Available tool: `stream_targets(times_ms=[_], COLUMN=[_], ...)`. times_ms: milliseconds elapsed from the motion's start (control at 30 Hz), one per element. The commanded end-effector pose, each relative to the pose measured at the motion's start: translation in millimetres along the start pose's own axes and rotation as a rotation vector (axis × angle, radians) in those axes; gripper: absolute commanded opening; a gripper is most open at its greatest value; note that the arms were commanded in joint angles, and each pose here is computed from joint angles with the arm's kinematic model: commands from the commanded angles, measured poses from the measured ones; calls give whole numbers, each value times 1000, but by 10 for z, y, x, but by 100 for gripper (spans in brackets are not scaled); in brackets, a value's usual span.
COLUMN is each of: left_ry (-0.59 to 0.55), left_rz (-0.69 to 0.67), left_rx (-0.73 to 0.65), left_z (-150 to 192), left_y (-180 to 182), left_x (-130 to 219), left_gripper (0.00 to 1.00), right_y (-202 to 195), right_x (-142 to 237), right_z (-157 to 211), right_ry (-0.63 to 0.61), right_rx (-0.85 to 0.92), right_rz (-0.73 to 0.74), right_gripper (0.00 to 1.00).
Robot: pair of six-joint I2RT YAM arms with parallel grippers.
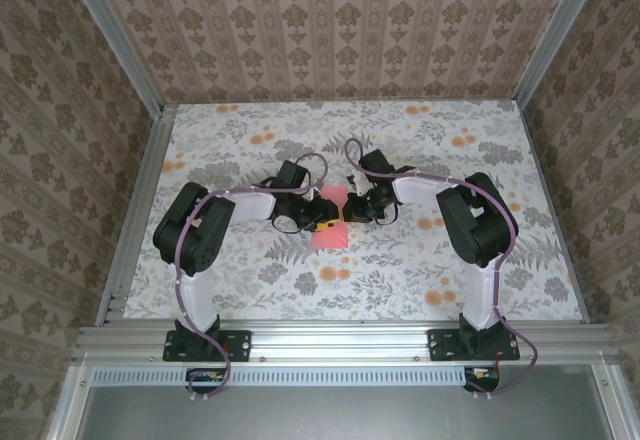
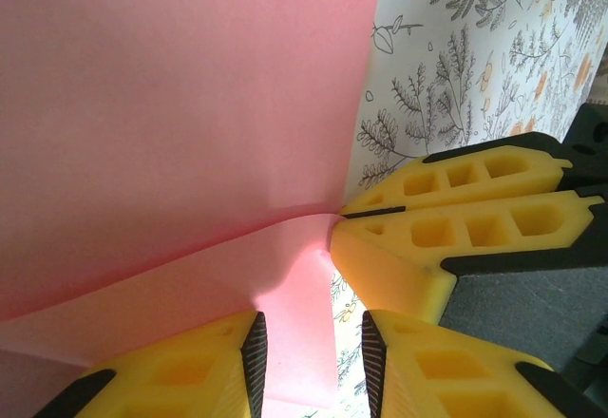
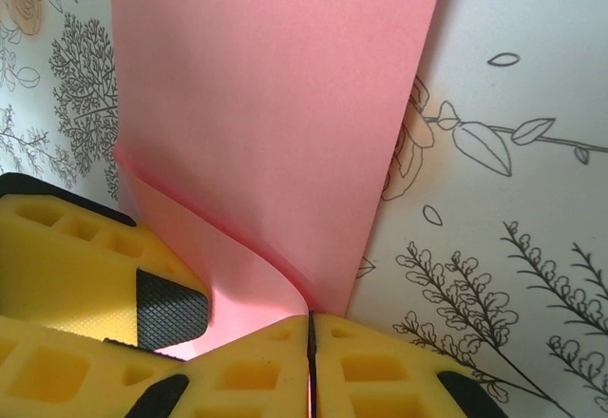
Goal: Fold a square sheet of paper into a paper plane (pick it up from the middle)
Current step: Fold the triangle a second time at the center of the table.
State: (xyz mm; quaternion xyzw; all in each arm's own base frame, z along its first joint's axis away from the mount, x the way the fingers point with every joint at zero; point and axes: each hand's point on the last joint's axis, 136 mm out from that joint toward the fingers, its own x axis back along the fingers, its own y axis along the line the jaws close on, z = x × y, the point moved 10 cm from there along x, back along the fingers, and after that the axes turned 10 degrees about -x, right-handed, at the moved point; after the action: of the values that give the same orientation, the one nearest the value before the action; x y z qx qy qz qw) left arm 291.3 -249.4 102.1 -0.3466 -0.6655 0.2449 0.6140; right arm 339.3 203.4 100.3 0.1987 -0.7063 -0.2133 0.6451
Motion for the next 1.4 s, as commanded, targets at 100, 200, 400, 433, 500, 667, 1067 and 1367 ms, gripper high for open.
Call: stream_targets(times_ms=[100,200,400,433,500,667,1067,1367], left_ry=[-17,-20,-17,-17,-14,-7,10,9], left_rz=[42,43,38,35,32,20,-33,-86], left_rx=[-58,-61,-57,-57,-53,-44,-12,31], left_z=[-39,-38,-33,-31,-30,-24,9,33], left_y=[-185,-196,-188,-180,-168,-135,-39,46], left_x=[75,83,78,73,62,39,-3,-19], left_gripper=[35,35,35,35,35,34,31,28], right_y=[-1,13,49,54,60,41,27,23], right_x=[-51,-41,-12,-13,-9,-30,-52,-60], right_z=[-12,-20,-37,-39,-42,-34,-40,-43], right_ry=[15,10,0,0,-3,3,8,8], right_rx=[-16,-15,-3,-1,0,-2,-8,-9], right_rz=[26,20,-2,-4,-7,2,7,9], right_gripper=[7,6,7,6,6,7,7,7])
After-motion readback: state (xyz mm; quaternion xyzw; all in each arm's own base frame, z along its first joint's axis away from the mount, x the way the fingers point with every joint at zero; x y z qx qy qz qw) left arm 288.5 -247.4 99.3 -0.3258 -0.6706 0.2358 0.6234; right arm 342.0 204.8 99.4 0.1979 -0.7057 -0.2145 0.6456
